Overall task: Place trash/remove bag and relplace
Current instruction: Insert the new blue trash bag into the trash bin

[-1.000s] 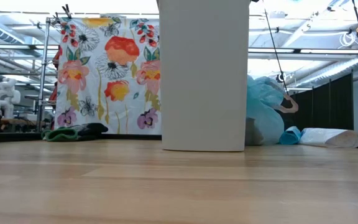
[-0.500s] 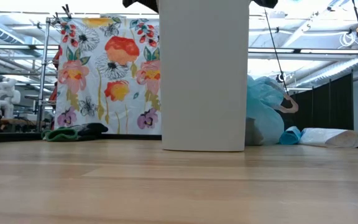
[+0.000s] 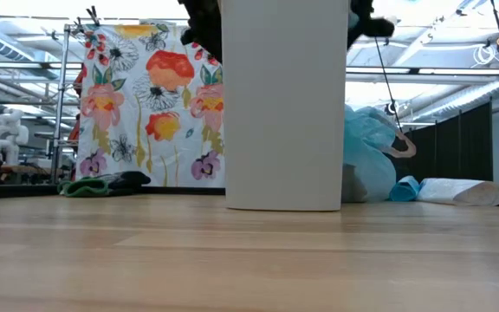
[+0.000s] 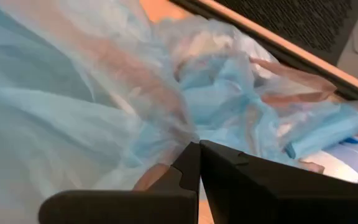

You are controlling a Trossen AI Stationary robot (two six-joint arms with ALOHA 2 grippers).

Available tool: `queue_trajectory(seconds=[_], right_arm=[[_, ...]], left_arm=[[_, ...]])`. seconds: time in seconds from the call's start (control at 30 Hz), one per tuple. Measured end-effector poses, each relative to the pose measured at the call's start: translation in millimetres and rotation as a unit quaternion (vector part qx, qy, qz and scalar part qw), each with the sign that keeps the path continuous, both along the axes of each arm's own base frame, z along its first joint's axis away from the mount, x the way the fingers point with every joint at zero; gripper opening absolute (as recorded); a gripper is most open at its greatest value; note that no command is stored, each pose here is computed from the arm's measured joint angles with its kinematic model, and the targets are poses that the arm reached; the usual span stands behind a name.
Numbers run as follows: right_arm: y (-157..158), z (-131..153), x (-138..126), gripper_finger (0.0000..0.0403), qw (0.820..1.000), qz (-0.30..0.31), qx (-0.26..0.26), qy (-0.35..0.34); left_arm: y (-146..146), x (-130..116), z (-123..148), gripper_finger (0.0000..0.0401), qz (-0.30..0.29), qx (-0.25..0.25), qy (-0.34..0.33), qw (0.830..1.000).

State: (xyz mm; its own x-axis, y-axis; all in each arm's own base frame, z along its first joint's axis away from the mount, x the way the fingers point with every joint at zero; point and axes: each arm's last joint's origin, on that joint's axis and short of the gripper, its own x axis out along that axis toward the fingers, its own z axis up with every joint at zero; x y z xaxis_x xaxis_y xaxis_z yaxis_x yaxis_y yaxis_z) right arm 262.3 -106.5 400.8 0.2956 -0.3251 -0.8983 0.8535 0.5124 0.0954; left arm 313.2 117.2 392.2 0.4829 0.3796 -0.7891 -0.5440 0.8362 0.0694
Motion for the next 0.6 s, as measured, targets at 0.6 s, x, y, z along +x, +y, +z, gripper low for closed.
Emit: queue_trajectory(seconds=[0.6], right_arm=[[1,-26,7,0.0,0.995,0.036,0.087,-0.023]], left_arm=[[5,-6,-13,0.0,-0.023,-0.06,0.053,0.997]])
